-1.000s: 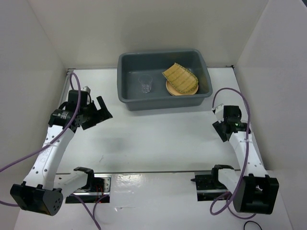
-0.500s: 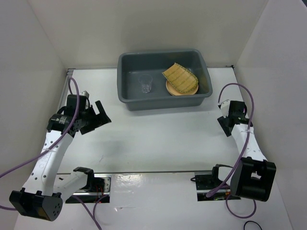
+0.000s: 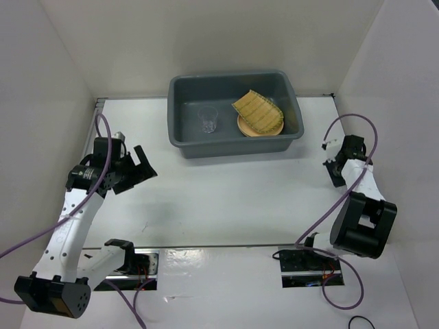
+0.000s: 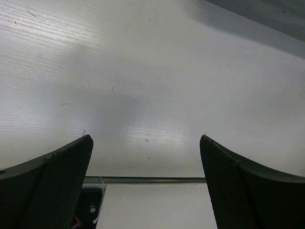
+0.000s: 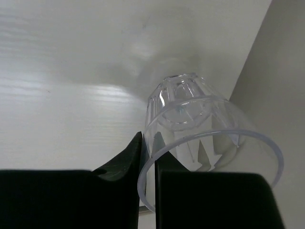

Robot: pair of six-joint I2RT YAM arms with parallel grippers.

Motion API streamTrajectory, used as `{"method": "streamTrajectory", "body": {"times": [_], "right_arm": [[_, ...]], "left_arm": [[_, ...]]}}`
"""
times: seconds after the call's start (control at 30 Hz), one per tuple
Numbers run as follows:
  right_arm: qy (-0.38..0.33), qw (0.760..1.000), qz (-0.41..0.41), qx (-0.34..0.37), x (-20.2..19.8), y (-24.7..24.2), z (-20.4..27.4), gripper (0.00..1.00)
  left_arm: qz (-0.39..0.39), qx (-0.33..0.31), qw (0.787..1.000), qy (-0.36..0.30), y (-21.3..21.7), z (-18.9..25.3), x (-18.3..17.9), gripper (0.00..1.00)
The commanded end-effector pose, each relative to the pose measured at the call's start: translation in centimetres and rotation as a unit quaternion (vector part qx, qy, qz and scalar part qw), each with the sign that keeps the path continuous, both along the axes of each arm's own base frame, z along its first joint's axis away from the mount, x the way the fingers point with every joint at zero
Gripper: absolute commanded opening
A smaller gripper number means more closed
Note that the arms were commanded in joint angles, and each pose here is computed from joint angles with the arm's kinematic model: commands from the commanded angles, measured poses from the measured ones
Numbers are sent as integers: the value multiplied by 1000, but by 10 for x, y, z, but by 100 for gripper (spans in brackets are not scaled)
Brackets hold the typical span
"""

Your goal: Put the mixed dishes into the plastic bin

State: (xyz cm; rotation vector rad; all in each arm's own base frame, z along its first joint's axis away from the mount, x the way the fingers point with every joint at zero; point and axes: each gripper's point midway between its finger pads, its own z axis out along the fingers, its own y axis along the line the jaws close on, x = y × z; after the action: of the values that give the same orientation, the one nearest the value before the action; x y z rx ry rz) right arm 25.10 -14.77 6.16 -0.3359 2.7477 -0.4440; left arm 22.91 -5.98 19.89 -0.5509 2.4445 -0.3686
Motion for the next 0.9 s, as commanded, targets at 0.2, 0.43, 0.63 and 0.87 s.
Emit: {"method": "streamTrajectory", "body": {"times": [0.2,0.43,0.63,0.87], "right_arm": [[-330,917,198,107,73,164,272,0],[-347,845,360,190,108,320,324,0],[-281,831,448,173,141,423,277,0],[-220,834,486,142,164,494,197,0]], "left_arm": [[10,10,1000,-7,11,-5,-6,99],[11,31,999,-13,20,3,10,99],[21,72,997,-16,38,12,11,99],[36,78,996,-33,47,21,-4,99]]}}
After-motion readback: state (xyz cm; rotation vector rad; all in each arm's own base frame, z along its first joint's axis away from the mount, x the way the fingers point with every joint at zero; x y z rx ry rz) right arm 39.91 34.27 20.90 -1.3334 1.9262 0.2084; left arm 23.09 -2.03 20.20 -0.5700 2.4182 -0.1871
